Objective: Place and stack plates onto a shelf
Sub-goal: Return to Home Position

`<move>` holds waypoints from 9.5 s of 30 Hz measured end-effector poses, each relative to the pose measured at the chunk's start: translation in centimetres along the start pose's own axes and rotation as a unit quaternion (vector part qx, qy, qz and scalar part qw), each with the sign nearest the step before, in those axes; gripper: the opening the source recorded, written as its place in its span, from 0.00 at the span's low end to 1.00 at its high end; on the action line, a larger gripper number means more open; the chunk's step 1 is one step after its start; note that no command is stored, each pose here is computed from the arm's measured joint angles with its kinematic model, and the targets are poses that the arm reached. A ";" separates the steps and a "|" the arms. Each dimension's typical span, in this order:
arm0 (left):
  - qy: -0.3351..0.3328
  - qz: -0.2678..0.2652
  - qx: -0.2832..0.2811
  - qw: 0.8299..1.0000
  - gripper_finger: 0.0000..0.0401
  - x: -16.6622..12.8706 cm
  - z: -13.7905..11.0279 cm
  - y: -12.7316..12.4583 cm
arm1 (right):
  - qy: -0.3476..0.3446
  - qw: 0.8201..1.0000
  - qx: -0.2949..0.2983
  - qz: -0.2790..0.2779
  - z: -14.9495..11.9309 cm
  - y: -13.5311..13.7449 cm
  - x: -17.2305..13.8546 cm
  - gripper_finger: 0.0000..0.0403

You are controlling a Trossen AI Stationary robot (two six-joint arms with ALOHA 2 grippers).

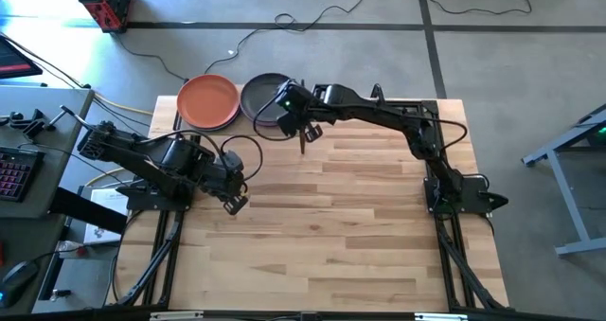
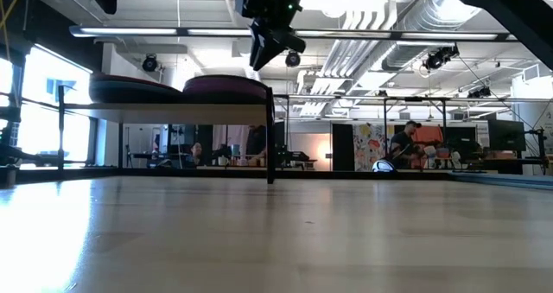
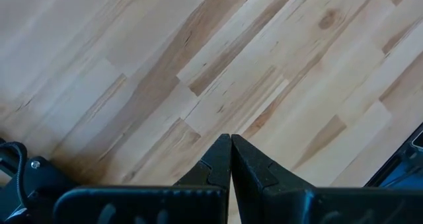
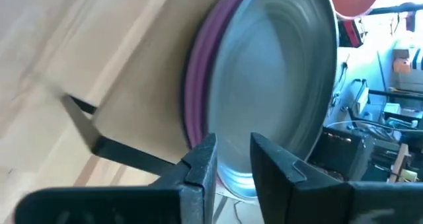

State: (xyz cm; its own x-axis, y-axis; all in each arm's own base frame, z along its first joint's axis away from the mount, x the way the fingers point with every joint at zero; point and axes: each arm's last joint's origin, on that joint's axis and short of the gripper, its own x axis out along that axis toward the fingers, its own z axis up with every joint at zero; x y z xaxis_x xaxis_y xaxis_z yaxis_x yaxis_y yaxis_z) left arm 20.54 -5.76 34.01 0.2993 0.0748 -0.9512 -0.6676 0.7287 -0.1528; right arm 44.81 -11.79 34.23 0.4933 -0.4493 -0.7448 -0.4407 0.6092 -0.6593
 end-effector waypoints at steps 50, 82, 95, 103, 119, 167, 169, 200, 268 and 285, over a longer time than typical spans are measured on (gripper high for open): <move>-0.398 -0.374 0.294 0.784 0.00 9.2 -11.2 12.8 | -0.033 0.848 0.509 0.147 3.9 7.2 -16.2 0.06; -0.390 -0.394 0.233 0.799 0.00 12.4 -11.6 12.2 | -0.202 0.796 0.567 -0.058 -14.9 10.7 -37.1 0.06; -0.358 -0.423 0.172 0.814 0.00 12.4 -11.6 12.2 | -0.348 0.719 0.602 -0.002 -17.5 22.7 -26.6 0.06; -0.377 -0.407 0.207 0.806 0.00 12.4 -11.6 12.2 | -0.483 0.680 0.542 0.097 -16.0 27.9 -21.0 0.06; -0.396 -0.388 0.237 0.798 0.00 12.4 -11.6 12.2 | -0.520 0.674 0.499 0.160 -15.5 34.3 -14.0 0.06; -0.413 -0.365 0.209 0.808 0.00 12.5 -10.9 12.5 | -0.508 0.697 0.460 0.213 -17.6 37.6 -11.1 0.06; -0.419 -0.355 0.200 0.811 0.00 12.5 -10.7 12.6 | -0.523 0.682 0.471 0.201 -17.9 37.2 -11.4 0.06; -0.478 -0.251 0.104 0.836 0.00 12.8 -8.4 14.4 | -0.496 0.644 0.581 0.027 -20.3 34.0 -9.9 0.06; -0.477 -0.250 0.104 0.836 0.00 12.9 -8.5 14.4 | -0.496 0.645 0.581 0.027 -20.3 34.1 -9.8 0.06; -0.477 -0.250 0.104 0.836 0.00 12.9 -8.5 14.3 | -0.496 0.645 0.581 0.027 -20.3 34.1 -9.8 0.06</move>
State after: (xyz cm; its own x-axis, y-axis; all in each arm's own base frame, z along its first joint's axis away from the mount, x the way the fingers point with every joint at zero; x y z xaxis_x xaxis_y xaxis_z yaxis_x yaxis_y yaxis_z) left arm 9.04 -0.10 17.32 0.9796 0.1617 -0.1196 -0.1925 0.9264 -0.3238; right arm 9.71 0.10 17.03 0.9918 -0.1188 0.0478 0.0978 0.9437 0.3160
